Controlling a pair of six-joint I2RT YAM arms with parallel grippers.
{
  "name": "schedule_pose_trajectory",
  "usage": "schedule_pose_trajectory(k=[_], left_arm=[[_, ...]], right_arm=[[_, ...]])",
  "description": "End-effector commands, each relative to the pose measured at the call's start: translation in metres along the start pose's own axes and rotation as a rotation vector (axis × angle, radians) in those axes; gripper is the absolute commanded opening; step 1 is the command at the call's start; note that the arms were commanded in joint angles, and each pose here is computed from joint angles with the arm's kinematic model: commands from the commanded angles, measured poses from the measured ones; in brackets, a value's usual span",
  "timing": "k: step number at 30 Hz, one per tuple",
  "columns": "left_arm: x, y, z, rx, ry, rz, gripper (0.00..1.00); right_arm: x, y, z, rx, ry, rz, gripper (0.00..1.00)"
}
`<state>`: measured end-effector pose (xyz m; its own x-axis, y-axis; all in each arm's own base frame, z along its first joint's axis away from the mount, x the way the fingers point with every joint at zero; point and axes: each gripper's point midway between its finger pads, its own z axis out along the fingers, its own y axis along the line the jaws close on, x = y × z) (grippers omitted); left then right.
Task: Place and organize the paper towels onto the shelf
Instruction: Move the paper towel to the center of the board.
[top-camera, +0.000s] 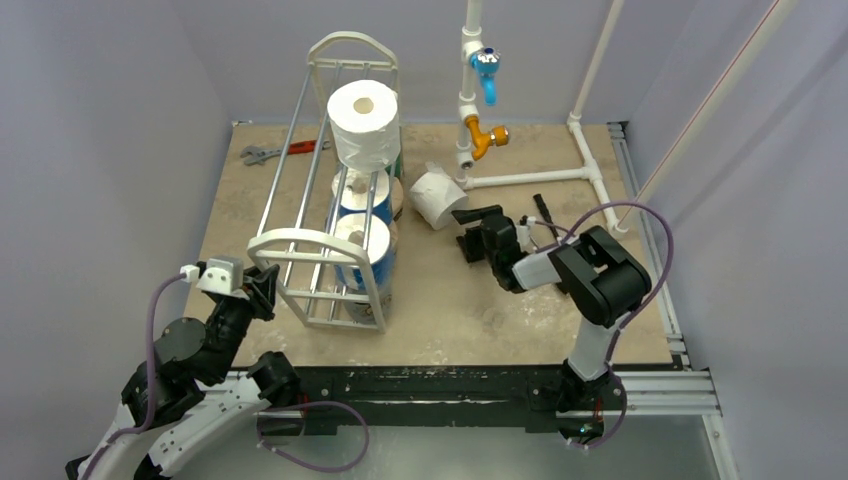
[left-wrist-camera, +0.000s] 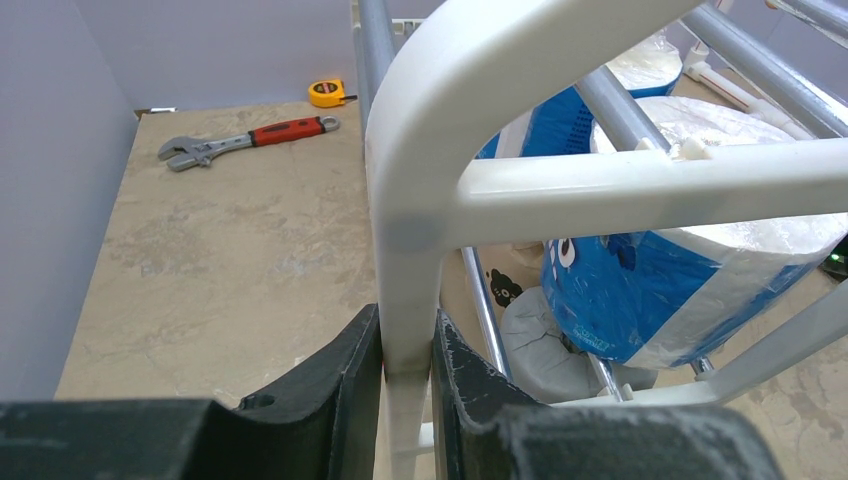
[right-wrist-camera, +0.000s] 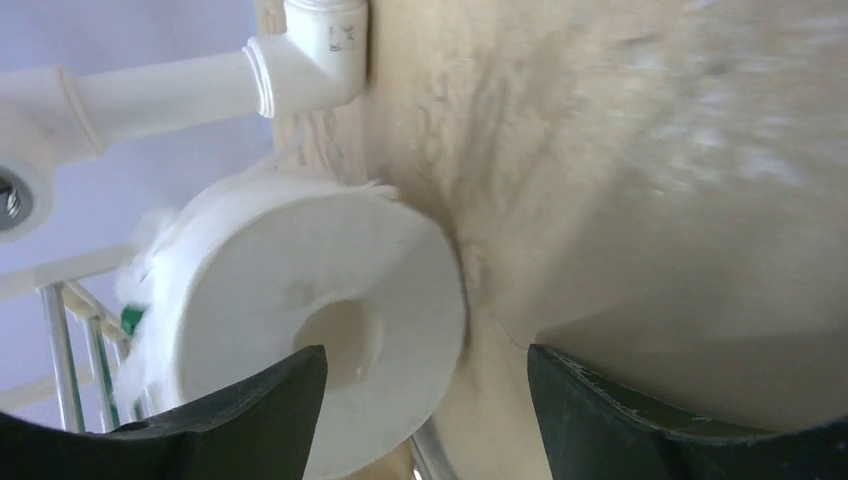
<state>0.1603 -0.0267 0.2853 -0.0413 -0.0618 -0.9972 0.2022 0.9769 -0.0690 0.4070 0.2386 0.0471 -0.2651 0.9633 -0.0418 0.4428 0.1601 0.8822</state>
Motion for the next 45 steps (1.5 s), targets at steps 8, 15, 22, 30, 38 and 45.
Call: schedule_pose_trajectory(k=[8, 15, 22, 30, 38, 45], left_arm=[[-0.009, -0.001, -0.004, 0.017, -0.041, -0.054, 0.00], [-0.009, 0.000, -0.005, 0.016, -0.048, -0.067, 0.00], [-0.009, -0.002, -0.003, 0.017, -0.041, -0.060, 0.00], [-0.008, -0.003, -0.004, 0.023, -0.034, -0.062, 0.00], [-0.007, -0.003, -0.003, 0.022, -0.030, -0.059, 0.00], [-0.007, -0.002, -0.004, 0.021, -0.029, -0.060, 0.00]], right_arm=[[-0.005, 0.000, -0.072, -0.126, 0.081, -0.315, 0.89], [0.020, 0.066, -0.093, -0.385, 0.171, -0.445, 0.98], [0.046, 0.074, -0.082, -0.422, 0.290, -0.452, 0.99], [0.041, 0.074, -0.071, -0.401, 0.244, -0.455, 0.99], [0.034, 0.085, -0.059, -0.386, 0.191, -0.471, 0.99], [0.036, 0.085, -0.039, -0.368, 0.193, -0.490, 0.97]])
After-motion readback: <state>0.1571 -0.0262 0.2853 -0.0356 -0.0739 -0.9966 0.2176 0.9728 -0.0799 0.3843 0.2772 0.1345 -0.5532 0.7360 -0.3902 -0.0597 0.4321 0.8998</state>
